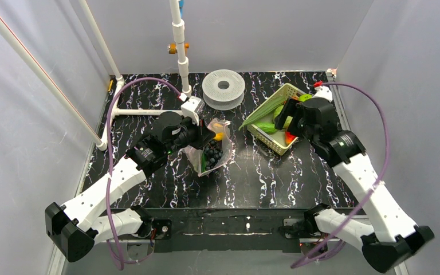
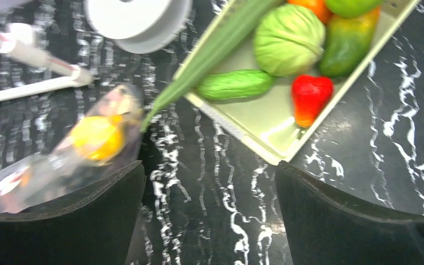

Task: Place the food in the zip-top bag and seal the zipper
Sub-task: Adjust the zipper food storage bag at the center of the board, then pick up the fake vegetable from the bin, then place the fake vegetable in the zipper food storage bag.

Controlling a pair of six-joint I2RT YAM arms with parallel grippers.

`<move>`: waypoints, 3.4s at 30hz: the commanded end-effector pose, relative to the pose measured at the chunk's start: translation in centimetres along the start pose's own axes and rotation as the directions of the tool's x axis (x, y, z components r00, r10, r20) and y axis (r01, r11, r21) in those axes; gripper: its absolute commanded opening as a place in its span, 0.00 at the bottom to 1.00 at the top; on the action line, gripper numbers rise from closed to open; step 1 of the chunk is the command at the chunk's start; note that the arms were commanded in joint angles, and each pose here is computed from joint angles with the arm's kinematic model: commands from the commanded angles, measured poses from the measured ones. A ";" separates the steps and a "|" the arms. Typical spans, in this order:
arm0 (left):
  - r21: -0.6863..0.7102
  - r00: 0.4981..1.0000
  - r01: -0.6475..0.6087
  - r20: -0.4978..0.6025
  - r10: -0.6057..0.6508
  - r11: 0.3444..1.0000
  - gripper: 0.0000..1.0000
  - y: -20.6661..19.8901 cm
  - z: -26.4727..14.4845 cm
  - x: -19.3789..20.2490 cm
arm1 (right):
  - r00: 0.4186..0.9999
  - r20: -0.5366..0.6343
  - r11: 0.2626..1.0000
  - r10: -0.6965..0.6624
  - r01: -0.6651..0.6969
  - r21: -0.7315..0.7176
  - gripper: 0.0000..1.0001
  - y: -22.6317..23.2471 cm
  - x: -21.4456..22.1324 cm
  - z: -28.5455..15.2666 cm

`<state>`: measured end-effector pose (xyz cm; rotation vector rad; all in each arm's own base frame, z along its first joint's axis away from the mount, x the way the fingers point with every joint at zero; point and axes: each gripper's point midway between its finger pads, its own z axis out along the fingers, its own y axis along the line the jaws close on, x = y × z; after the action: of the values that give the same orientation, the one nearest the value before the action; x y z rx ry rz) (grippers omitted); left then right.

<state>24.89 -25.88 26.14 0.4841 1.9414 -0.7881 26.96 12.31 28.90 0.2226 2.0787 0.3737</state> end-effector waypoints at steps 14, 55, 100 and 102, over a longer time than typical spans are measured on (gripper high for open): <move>0.055 0.998 0.001 0.060 -0.004 0.998 0.00 -1.5 -0.7 -2.2 | 0.974 -0.223 0.943 0.044 0.033 0.330 0.99 -6.6 1.2 15.0; 0.082 0.999 0.014 0.044 -0.018 0.996 0.00 -2.0 -0.6 -2.0 | 0.905 -0.415 0.884 -0.097 0.270 0.382 0.84 -12.2 6.3 25.5; 0.089 0.999 0.028 0.022 -0.030 0.996 0.00 -2.0 0.0 -1.6 | 0.919 -0.357 0.592 -0.169 -0.195 -0.782 0.01 9.3 6.6 -1.7; 0.086 0.999 0.028 0.022 -0.030 0.996 0.00 -2.0 0.0 -1.5 | 0.919 -0.347 0.542 -0.185 -0.199 -0.816 0.01 9.7 6.7 -3.4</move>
<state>24.14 -26.83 25.65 0.4987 1.9731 -0.8619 24.55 21.68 24.05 -0.2689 2.2062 1.2977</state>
